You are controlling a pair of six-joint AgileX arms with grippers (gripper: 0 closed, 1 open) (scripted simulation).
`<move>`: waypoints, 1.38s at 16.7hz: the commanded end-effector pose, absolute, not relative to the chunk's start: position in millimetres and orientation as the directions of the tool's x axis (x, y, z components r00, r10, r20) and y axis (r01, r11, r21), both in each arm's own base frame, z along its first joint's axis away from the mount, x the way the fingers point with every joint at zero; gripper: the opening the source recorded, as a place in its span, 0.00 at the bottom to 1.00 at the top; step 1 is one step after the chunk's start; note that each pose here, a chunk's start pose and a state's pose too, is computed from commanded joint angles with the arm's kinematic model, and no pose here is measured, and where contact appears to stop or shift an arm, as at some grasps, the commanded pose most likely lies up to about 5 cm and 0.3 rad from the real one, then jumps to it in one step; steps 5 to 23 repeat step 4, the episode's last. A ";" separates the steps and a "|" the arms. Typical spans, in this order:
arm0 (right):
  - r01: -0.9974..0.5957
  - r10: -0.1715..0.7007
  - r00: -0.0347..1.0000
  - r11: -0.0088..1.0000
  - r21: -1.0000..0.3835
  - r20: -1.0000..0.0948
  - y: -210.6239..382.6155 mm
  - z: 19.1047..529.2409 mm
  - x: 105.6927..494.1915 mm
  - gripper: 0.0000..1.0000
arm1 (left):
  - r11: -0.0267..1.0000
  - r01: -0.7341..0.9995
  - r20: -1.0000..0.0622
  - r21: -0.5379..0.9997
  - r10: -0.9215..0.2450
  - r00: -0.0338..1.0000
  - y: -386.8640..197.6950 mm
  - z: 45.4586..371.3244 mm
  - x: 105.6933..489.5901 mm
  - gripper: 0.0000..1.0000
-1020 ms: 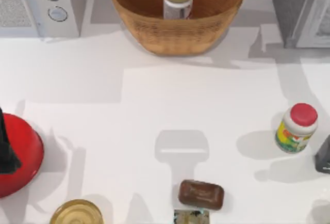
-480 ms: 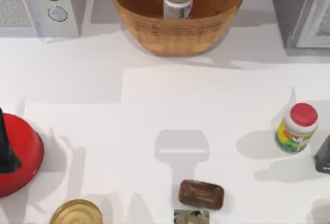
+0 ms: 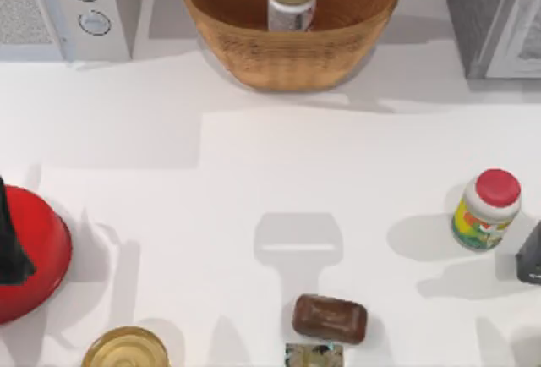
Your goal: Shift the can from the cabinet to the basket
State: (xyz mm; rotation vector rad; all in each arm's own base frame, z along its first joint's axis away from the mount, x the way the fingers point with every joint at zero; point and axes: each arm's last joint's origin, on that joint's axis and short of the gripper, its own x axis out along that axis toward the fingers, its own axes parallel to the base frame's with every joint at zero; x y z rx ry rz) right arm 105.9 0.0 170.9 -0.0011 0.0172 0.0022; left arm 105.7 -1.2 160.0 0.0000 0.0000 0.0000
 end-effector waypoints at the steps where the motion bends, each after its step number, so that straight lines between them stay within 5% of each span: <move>1: -0.001 0.001 1.000 1.000 -0.001 -0.008 -0.6 164.8 105.7 1.00 | 1.000 0.000 0.000 0.000 0.000 1.000 -1.2 160.0 105.7 1.00; 23: 0.000 0.000 1.000 1.000 0.000 0.000 -1.2 160.0 105.7 1.00 | 1.000 0.000 0.000 0.000 0.000 1.000 -1.2 160.0 105.7 1.00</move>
